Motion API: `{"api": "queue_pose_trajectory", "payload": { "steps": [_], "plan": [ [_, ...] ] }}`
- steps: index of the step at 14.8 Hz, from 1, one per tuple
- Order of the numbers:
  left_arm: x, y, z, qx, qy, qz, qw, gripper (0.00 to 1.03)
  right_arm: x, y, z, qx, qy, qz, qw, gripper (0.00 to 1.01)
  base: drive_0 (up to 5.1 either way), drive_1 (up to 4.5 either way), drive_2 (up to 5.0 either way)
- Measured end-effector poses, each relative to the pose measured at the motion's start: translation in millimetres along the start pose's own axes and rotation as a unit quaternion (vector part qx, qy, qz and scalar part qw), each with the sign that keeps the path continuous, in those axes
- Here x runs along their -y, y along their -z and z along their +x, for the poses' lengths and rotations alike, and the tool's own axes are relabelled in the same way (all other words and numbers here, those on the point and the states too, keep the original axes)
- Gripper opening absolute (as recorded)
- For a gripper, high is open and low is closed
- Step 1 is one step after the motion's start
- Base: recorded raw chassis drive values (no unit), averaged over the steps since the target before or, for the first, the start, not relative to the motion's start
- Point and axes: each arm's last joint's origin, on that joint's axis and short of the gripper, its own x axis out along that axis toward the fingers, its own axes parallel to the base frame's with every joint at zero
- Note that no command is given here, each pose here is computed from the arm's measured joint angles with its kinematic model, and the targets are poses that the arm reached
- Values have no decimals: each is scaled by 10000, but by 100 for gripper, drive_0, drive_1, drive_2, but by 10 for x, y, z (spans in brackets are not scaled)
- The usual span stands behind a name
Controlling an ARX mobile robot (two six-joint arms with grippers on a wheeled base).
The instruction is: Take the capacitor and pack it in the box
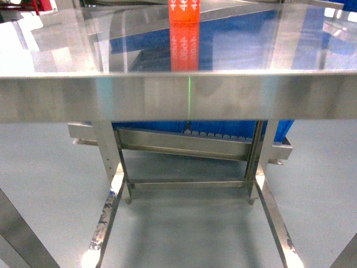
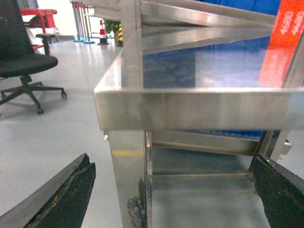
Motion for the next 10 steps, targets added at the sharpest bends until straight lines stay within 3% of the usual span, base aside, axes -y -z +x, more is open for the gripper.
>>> {"api": "queue_pose_trajectory", "payload": {
  "steps": [10],
  "plan": [
    [0, -3, 0, 15, 6, 0, 10000, 98, 0, -3, 0, 15, 0, 6, 10000, 98, 0, 0, 0]
  ]
}}
